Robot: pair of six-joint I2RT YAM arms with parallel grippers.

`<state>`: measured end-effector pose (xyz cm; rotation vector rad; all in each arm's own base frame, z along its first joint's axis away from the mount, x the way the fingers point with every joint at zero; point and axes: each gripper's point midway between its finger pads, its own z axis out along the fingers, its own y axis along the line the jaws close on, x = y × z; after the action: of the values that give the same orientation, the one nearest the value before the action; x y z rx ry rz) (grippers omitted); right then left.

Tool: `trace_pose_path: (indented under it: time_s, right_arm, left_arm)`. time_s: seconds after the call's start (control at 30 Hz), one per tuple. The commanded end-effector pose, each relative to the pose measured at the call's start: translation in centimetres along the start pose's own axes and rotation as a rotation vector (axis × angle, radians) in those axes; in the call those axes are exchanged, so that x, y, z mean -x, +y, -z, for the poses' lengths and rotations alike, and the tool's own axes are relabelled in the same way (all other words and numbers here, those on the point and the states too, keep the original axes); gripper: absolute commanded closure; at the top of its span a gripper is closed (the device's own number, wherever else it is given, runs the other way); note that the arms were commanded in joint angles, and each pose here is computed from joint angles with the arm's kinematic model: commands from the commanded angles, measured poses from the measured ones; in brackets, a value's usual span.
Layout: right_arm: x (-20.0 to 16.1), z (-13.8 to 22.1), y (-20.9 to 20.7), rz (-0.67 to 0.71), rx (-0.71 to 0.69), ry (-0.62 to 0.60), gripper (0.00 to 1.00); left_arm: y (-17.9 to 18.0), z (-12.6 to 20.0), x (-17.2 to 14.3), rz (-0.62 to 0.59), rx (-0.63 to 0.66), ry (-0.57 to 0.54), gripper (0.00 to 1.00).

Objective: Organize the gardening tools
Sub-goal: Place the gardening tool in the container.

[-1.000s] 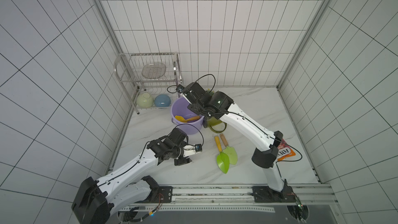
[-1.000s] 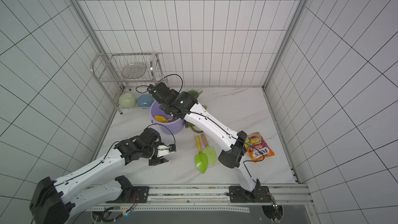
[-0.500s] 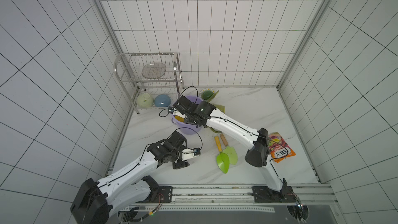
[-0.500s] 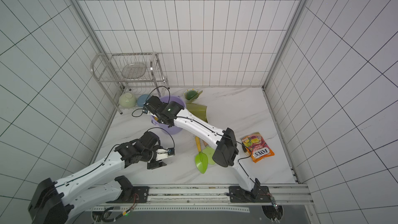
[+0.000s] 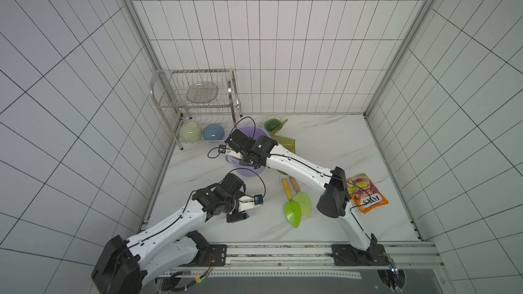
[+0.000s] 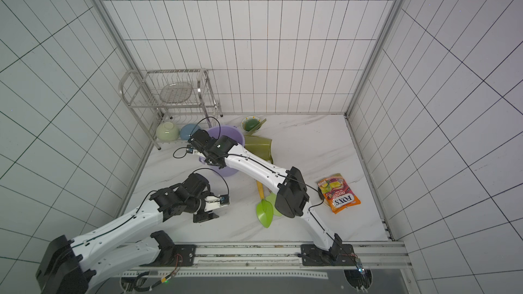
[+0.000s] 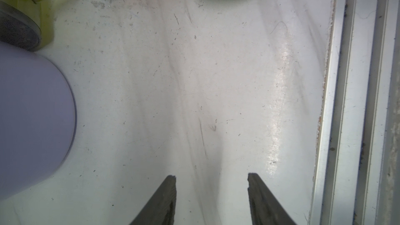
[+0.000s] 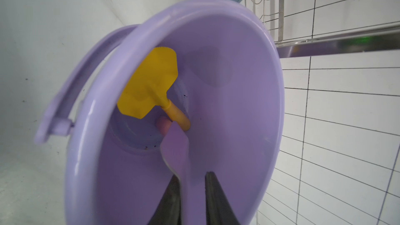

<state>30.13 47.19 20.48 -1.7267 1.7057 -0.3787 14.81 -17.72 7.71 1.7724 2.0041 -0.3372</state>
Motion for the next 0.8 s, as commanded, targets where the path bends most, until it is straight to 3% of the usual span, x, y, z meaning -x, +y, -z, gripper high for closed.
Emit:
trace_pose_path:
  time_s: [0.0,0.47,0.77]
  right_arm:
    - [0.8,0.7,0.0,-0.025,0.003,-0.03,0.7]
    - [0.6,6.6,-2.0,-0.184,0.043,-0.126,0.44]
    - [-2.1,11.1,-3.0,-0.464,0.12,-0.176,0.38]
  left_arm:
    - [0.2,0.1,0.3,-0.011,0.016,-0.019,0.45]
    - [0.6,0.6,1.1,-0.045,0.02,-0.03,0.45]
    - [1.4,1.4,2.6,-0.151,0.039,-0.045,0.46]
